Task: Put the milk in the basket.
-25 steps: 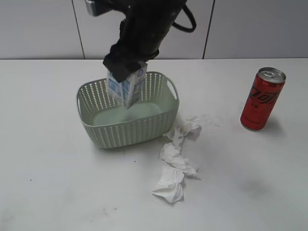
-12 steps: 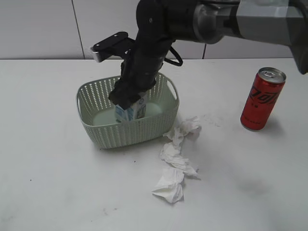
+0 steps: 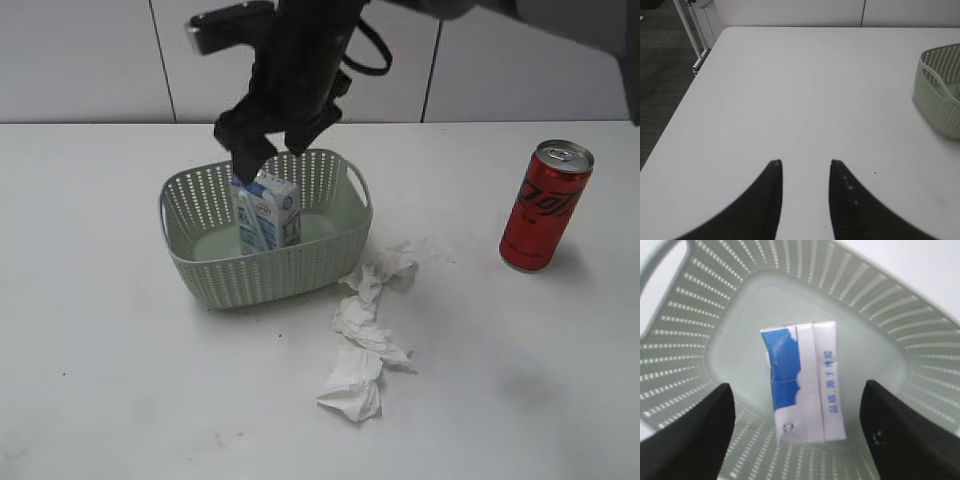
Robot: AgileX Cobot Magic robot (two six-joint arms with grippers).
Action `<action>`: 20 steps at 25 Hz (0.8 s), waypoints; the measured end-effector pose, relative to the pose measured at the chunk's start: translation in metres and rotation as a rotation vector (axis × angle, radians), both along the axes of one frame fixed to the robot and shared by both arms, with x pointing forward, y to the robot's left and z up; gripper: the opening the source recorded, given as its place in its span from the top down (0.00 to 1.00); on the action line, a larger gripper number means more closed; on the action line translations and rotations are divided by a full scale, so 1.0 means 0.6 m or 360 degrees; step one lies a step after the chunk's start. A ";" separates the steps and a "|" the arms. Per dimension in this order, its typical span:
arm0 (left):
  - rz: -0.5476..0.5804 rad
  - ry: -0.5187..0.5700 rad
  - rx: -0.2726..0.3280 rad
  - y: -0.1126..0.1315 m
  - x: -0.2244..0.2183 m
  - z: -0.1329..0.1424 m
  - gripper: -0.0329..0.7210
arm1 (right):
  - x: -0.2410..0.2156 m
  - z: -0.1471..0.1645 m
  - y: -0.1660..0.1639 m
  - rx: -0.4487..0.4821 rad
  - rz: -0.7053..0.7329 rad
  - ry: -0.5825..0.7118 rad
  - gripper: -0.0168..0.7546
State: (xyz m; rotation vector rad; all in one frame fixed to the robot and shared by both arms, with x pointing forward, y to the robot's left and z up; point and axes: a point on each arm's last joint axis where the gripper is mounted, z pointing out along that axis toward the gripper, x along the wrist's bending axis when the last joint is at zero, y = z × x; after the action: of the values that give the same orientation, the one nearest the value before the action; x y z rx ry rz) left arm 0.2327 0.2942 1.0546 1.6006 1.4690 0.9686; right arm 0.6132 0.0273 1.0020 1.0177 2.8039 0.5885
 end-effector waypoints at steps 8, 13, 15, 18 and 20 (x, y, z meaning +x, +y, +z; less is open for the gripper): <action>0.0000 0.0000 0.0000 0.000 0.000 0.000 0.64 | 0.087 0.079 -0.123 0.0023 -0.0425 -0.0068 0.21; 0.0000 0.0000 0.0000 0.000 0.000 0.000 0.64 | 0.126 0.089 -0.252 0.0000 -0.0704 -0.0036 0.21; 0.0000 0.0000 0.0000 0.000 0.000 0.000 0.64 | 0.128 0.099 -0.306 -0.0009 -0.0809 -0.0023 0.21; 0.0000 0.0000 0.0000 0.000 0.000 0.000 0.64 | 0.119 0.121 -0.383 -0.0015 -0.0957 -0.0019 0.21; 0.0000 0.0000 0.0000 0.000 0.000 0.000 0.64 | 0.104 0.140 -0.427 -0.0019 -0.1042 -0.0031 0.21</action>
State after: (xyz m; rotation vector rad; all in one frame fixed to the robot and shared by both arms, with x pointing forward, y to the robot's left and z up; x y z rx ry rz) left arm 0.2327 0.2942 1.0546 1.6006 1.4690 0.9686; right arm 0.6755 -0.2290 1.0859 1.7834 2.2352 0.4805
